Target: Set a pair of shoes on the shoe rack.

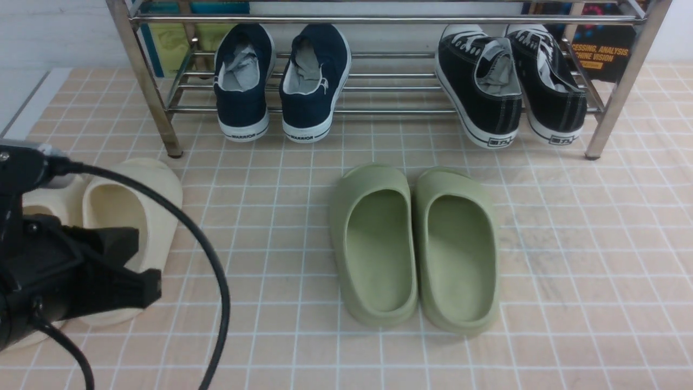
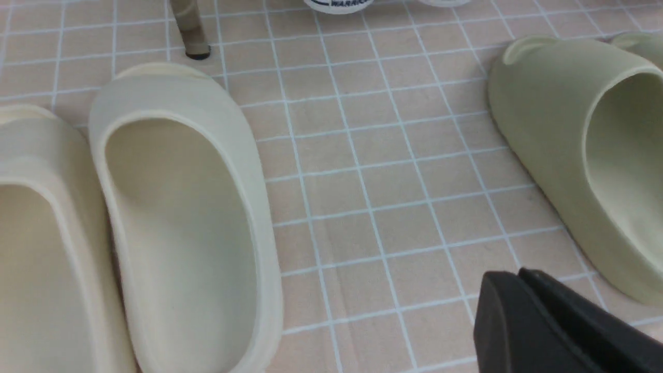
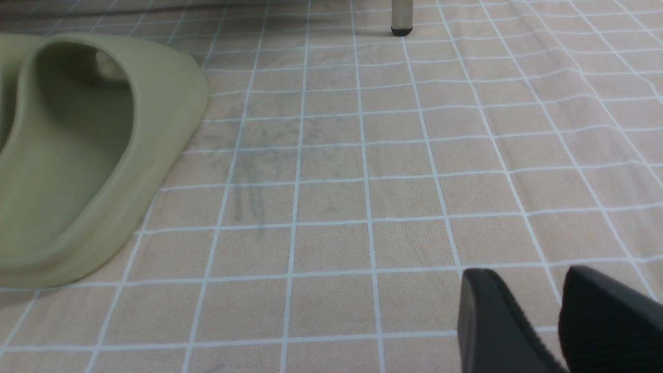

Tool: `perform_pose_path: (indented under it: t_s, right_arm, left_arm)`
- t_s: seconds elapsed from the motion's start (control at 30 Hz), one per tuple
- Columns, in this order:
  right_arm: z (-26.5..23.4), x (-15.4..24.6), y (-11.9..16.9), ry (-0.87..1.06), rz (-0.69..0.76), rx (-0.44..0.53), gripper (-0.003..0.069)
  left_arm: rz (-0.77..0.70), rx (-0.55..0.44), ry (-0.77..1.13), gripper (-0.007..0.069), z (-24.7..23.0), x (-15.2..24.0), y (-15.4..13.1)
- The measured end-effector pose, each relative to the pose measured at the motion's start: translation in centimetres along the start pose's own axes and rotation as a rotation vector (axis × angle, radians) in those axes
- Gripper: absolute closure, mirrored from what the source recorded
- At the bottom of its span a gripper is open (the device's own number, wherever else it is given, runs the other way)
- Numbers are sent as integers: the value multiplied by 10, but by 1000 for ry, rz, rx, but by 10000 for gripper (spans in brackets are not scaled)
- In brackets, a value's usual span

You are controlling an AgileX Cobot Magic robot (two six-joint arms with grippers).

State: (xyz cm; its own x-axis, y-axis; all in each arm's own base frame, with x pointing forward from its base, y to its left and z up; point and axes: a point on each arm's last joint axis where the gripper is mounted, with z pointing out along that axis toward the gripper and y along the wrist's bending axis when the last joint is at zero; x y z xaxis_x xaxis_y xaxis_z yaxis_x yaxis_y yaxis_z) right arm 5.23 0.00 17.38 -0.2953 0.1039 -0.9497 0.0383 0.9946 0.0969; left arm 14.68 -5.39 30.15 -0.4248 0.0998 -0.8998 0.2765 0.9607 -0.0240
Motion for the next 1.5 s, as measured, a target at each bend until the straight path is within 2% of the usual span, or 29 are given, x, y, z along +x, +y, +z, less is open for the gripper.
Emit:
perform_pose_path:
  t_s: [0.2, 0.37, 0.5, 0.53, 0.57, 0.63, 0.8, 1.03, 1.5]
  right_arm:
    - [0, 0, 0, 1, 1, 0, 419]
    - [0, 0, 0, 1, 1, 0, 419]
    - [0, 0, 0, 0, 1, 0, 419]
    - [0, 0, 0, 0, 1, 0, 419]
    - [0, 0, 0, 0, 1, 0, 419]
    - [0, 0, 0, -1, 1, 0, 419]
    - [0, 0, 0, 0, 1, 0, 419]
    - [0, 0, 0, 0, 1, 0, 419]
    - [0, 0, 0, 0, 1, 0, 419]
  left_arm:
    - [79, 29, -286, 575, -51, 15, 5]
    - [60, -58, -432, 571, -74, 69, 17]
    - [16, -143, -396, 568, -58, 119, 22]
    - [14, -146, -399, 568, -58, 119, 22]
    - [-16, -162, -339, 566, -47, 138, 24]
    - [-57, -172, -288, 564, -41, 149, 24]
    - [-75, -175, -184, 558, -38, 159, 24]
    - [-26, -178, -174, 552, -38, 159, 24]
    - [-22, -178, -170, 539, -39, 159, 24]
